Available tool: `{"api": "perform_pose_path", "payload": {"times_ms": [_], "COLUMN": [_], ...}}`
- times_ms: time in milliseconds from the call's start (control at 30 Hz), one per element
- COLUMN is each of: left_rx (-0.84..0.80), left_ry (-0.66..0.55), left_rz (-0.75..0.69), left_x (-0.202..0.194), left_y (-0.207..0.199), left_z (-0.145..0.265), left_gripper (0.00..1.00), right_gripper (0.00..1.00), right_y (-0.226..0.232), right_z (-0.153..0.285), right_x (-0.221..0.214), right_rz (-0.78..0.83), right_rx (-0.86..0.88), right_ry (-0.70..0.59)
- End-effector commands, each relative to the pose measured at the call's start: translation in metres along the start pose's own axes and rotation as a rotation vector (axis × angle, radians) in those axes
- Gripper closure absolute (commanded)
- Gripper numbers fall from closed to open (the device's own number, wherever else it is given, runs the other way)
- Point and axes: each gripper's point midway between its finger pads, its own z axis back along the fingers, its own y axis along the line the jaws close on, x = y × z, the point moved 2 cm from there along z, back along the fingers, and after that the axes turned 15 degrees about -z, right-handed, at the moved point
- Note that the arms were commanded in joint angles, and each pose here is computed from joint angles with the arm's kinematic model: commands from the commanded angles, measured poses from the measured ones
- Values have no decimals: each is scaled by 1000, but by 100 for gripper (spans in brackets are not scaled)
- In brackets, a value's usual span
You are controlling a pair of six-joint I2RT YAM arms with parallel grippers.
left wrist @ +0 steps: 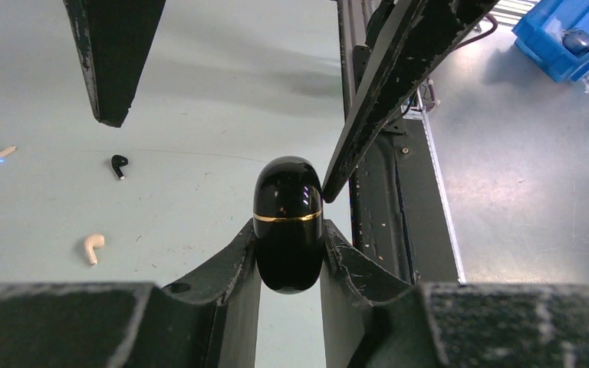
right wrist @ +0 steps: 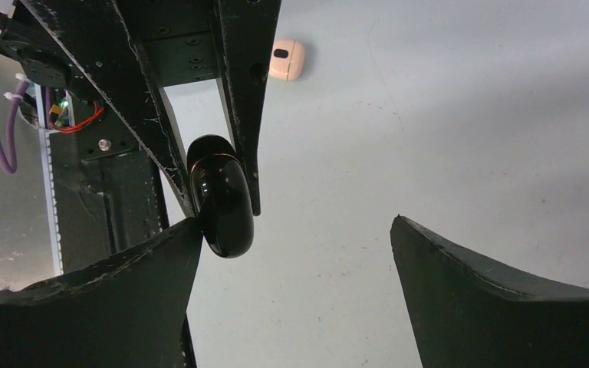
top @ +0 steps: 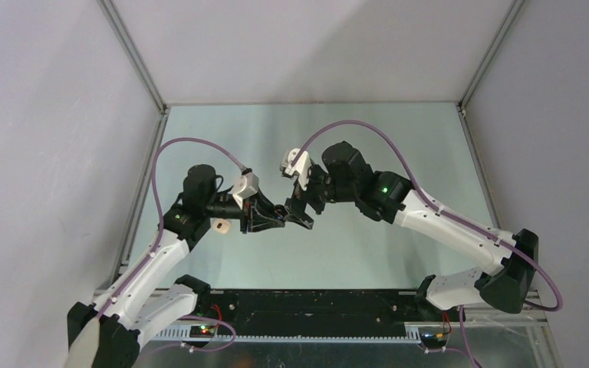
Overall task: Insert the wireless bluetooth earbuds into the charging case
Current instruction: Open the charging case to the charging case, then pick up the left earbud from the center of the board.
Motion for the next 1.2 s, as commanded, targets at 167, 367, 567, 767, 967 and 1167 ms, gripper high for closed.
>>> {"api": "perform_pose_path", "payload": {"times_ms": [167,367,567,767,967,1167], "left_rx": [-19,-18,-16,-17,-16,-14], "left_ry": [-18,-17,-14,-13,-14,-15], "left_rz": [-52,-52,-50,-50,-56,-57], "left_x": [10,9,8,8,8,9], "left_y": [0,0,1,0,0,-1], "left_z": [-1,-1,-1,-1,-1,0], "left_gripper": [100,100,100,100,100,100], "right_gripper": [3,3,3,1,3,11], "right_y": [-17,-27,-23,-32,-93,-167], "right_z": [23,37,46,56,62,51], "right_x": [26,33,36,34,14,-45], "right_rz": [68,62,67,-42,-379,-749], "right_rx": [-118,-154,-128,-78,-107,-178], "right_ry": [-106,-136,-151,-160,-136,-105]}}
